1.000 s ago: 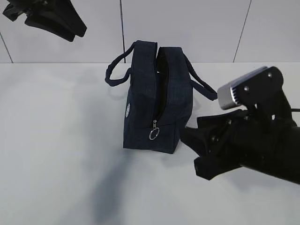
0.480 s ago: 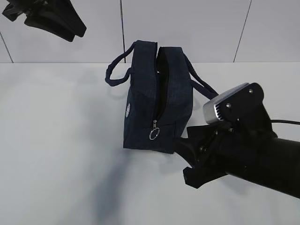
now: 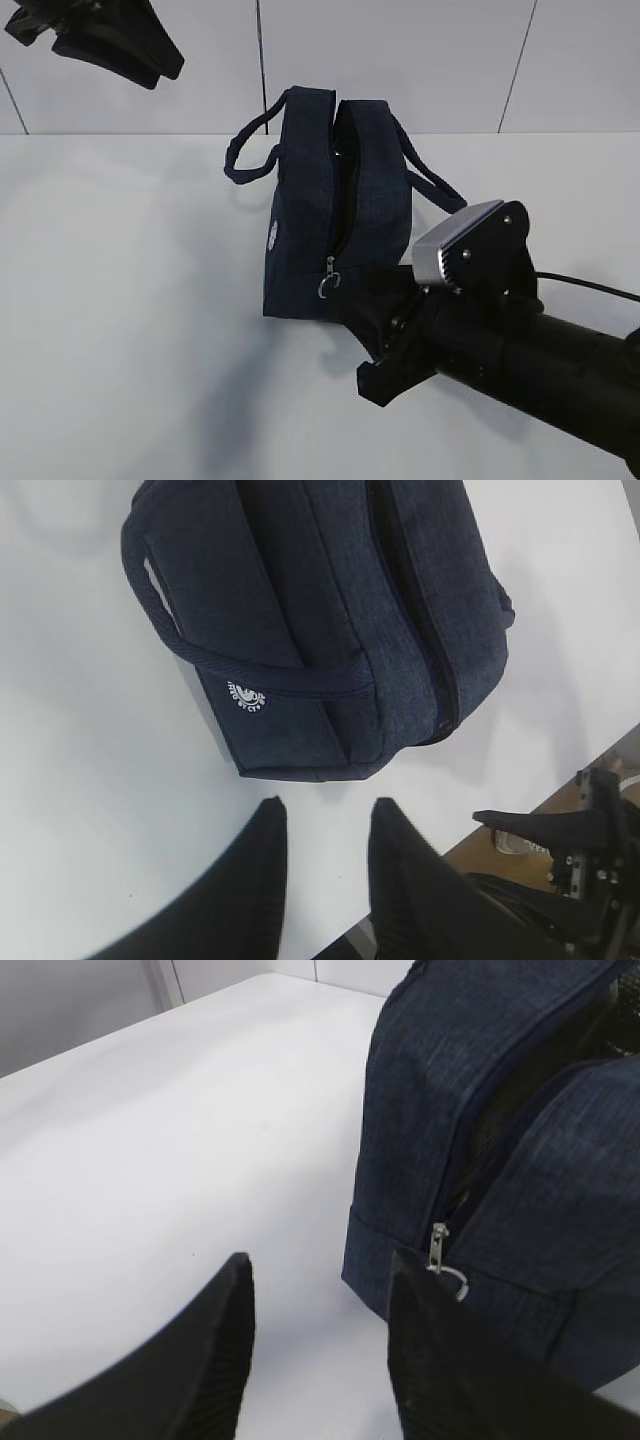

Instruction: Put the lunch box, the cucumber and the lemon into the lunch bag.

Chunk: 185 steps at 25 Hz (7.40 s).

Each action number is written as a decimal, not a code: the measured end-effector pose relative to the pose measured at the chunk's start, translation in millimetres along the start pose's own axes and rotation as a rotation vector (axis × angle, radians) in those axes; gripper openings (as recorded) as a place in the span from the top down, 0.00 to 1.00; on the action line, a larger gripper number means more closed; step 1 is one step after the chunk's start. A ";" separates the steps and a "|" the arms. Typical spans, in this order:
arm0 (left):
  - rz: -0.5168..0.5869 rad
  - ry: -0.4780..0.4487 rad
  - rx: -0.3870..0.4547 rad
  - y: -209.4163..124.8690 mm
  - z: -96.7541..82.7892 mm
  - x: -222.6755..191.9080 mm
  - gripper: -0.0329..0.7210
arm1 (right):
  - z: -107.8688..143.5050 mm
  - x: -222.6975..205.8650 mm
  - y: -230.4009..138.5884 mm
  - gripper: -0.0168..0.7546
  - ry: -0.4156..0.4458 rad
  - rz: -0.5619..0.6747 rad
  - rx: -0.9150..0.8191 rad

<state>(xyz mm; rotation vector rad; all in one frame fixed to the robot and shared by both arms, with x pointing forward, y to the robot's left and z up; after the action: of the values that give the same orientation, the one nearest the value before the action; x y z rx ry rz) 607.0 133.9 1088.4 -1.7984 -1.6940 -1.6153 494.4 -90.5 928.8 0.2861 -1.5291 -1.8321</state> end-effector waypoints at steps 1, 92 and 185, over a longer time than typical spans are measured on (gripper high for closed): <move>0.000 0.000 0.000 0.0 0.0 0.0 0.69 | -0.9 -2.2 -3.3 0.55 0.001 0.003 -0.002; 0.000 0.000 0.003 0.0 0.0 0.0 0.69 | -34.2 -86.6 -43.4 0.55 -0.103 0.022 -0.022; 0.007 0.018 -0.004 -1.0 2.7 0.1 0.70 | -29.3 -49.6 17.8 0.98 -0.185 -0.036 0.020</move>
<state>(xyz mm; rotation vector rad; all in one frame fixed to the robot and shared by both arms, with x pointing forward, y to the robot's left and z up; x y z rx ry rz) 607.7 136.3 1086.8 -1.7840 -1.6763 -1.6280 553.8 -81.5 923.9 0.1582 -1.6778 -1.9169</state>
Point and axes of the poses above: a point on each arm's last joint axis where the gripper is mounted, x pointing back along that axis away from the gripper, z along the wrist's bending axis when the last joint is at zero, y = z × x, the point moved 6 cm from there along -x, pointing out along that axis toward the gripper, and after that the axes turned 13 degrees about -x, right-handed, at the moved point
